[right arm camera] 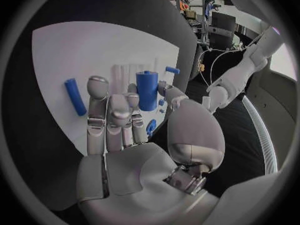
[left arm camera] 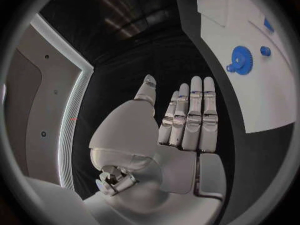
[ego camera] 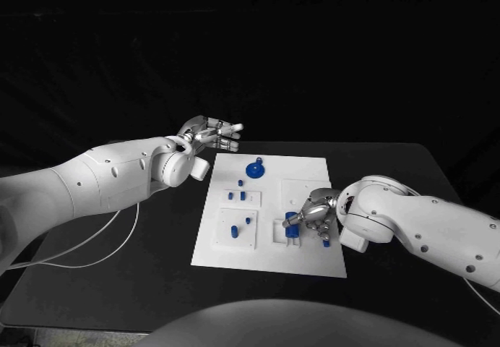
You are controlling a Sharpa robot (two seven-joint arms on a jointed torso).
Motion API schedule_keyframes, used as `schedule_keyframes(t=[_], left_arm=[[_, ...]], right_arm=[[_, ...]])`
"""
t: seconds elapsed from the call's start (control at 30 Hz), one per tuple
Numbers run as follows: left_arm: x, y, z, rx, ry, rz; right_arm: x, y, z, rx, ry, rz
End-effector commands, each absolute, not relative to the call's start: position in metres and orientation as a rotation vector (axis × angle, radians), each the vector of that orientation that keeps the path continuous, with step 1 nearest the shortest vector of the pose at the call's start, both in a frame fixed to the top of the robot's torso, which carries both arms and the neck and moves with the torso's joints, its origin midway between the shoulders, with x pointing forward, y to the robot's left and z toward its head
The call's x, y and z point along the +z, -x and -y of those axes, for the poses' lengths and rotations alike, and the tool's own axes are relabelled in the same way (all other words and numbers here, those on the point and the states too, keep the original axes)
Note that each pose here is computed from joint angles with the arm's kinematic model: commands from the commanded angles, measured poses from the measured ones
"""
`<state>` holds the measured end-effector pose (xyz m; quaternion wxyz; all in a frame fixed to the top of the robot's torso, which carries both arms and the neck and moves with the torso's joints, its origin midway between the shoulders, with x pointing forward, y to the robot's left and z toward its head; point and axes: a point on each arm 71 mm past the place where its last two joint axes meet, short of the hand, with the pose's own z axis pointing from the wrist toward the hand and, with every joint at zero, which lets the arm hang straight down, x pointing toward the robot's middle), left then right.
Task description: Assemble the parts on the task board
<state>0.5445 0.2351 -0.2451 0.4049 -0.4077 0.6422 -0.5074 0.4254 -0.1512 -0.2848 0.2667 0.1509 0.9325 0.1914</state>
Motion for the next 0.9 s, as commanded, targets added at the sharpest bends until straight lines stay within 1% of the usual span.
schedule_keyframes(t=[0.03,0.43,0.9], left_arm=[[-0.245,-0.544,-0.231,-1.299,1.019,-1.632],[-0.245,-0.544,-0.228,-1.307,1.015,-1.640],[-0.245,-0.543,-0.228,-1.310,1.014,-1.643]], right_arm=[[-0.290,-0.424,0.151,0.427,-0.384,-2.560],[-0.302,-0.423,0.141,0.389,-0.317,-2.573],[-0.305,-0.422,0.137,0.386,-0.299,-2.582]])
